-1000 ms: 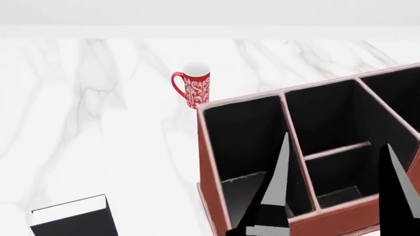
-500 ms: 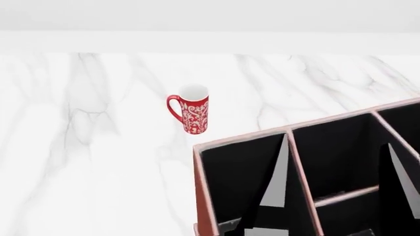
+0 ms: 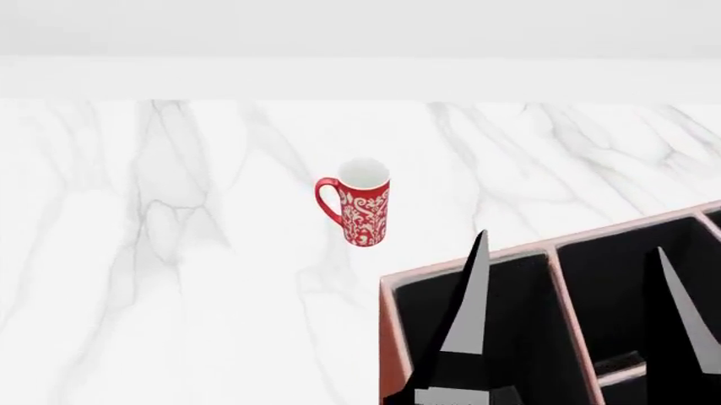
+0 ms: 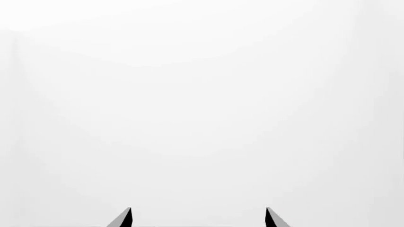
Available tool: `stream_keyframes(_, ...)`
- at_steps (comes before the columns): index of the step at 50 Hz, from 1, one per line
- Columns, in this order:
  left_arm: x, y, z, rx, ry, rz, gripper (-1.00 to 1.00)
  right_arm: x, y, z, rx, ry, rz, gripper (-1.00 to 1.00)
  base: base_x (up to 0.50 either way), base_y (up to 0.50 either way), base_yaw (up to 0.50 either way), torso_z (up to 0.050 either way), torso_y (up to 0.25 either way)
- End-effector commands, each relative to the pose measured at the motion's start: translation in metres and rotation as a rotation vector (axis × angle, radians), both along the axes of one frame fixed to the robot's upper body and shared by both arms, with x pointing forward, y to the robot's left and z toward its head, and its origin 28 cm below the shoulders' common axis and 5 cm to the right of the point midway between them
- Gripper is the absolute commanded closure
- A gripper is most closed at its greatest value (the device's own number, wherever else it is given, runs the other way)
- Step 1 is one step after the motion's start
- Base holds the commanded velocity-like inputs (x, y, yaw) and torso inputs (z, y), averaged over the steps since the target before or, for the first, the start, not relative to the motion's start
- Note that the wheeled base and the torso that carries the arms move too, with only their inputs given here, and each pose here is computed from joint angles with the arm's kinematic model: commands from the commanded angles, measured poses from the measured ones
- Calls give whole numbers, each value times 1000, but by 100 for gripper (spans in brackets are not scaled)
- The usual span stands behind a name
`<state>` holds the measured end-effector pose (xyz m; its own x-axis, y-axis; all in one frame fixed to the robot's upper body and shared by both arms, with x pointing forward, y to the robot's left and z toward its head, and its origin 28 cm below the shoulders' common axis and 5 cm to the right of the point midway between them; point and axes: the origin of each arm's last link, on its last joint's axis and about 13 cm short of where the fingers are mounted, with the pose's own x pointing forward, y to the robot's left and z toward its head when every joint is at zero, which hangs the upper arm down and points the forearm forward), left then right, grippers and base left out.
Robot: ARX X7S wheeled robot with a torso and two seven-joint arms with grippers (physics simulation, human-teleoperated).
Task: Pick up the book and place it in the left compartment of the caddy.
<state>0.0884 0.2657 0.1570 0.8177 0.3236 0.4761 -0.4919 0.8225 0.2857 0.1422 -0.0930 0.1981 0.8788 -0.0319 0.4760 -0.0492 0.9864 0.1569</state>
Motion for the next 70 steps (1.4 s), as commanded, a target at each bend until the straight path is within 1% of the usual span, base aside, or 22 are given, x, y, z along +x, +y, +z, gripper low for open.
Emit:
stream_keyframes(1, -2, 0, 0, -2, -4, 3, -100, 1, -3, 4, -35, 13, -10, -100, 0, 0, 0, 0, 0)
stream_keyframes(5, -1, 0, 0, -1, -2, 1, -100, 11, -7, 9, -50, 46, 9, -100, 0, 0, 0, 0, 0)
stream_keyframes(9, -2, 1, 0, -2, -4, 2, -100, 23, -10, 11, -105, 96, 31, -100, 0, 0, 0, 0, 0)
stream_keyframes(11, -2, 1, 0, -3, -4, 2, -100, 27, -11, 13, -163, 104, 27, -100, 0, 0, 0, 0, 0)
stream_keyframes(14, -2, 0, 0, -2, -4, 1, -100, 28, -12, 16, -202, 116, 58, -100, 0, 0, 0, 0, 0)
stream_keyframes(18, -1, 0, 0, -3, -2, 0, -100, 31, -14, 24, -281, 134, 49, -100, 0, 0, 0, 0, 0)
stream_keyframes(21, -1, 0, 0, -4, -2, 0, -100, 31, -15, 29, -304, 149, 70, -100, 0, 0, 0, 0, 0)
stream_keyframes(22, -1, 0, 0, -4, -2, 0, -100, 31, -16, 31, -344, 151, 54, -100, 0, 0, 0, 0, 0)
stream_keyframes(25, -1, 0, 0, -5, -2, -1, -100, 35, -18, 34, -369, 171, 47, -100, 0, 0, 0, 0, 0)
stream_keyframes(29, 1, -1, 0, -7, 1, -5, -100, 40, -17, 37, -505, 218, 65, -100, 0, 0, 0, 0, 0)
stream_keyframes(33, 2, -1, 0, -8, 2, -7, -100, 45, -14, 42, -539, 221, 102, -100, 0, 0, 0, 0, 0)
stream_keyframes(34, 2, -1, 0, -9, 2, -6, -100, 48, -12, 44, -573, 222, 109, -100, 0, 0, 0, 0, 0)
stream_keyframes(36, 2, -1, 0, -9, 2, -5, -100, 52, -9, 44, -577, 232, 136, -100, 0, 0, 0, 0, 0)
stream_keyframes(40, 0, 0, 0, -10, -1, -3, -100, 63, 0, 45, -601, 234, 269, -100, 0, 0, 0, 0, 0)
stream_keyframes(43, 0, 0, 0, -9, -1, -3, -100, 68, 3, 46, -633, 219, 299, -100, 0, 0, 0, 0, 0)
stream_keyframes(44, 1, 0, 0, -9, -1, -4, -100, 71, 6, 47, -644, 211, 356, -100, 0, 0, 0, 0, 0)
stream_keyframes(52, 2, 0, 0, -10, 1, -4, -100, 84, 16, 49, -730, 184, 460, -100, 0, 0, 0, 0, 0)
stream_keyframes(55, 2, -1, 0, -10, 3, -5, -100, 91, 18, 51, -728, 207, 491, -100, 0, 0, 0, 0, 0)
stream_keyframes(59, 2, -1, 0, -10, 3, -4, -100, 96, 22, 55, -733, 217, 579, -100, 0, 0, 0, 0, 0)
stream_keyframes(61, 3, -1, 0, -10, 4, -4, -100, 98, 24, 55, -745, 187, 608, -100, 0, 0, 0, 0, 0)
stream_keyframes(66, 2, 0, 0, -10, 4, -4, -100, 100, 29, 50, -845, 190, 704, -100, 0, 0, 0, 0, 0)
stream_keyframes(70, 3, 0, 0, -10, 4, -3, -100, 104, 31, 51, -858, 208, 773, -100, 0, 0, 0, 0, 0)
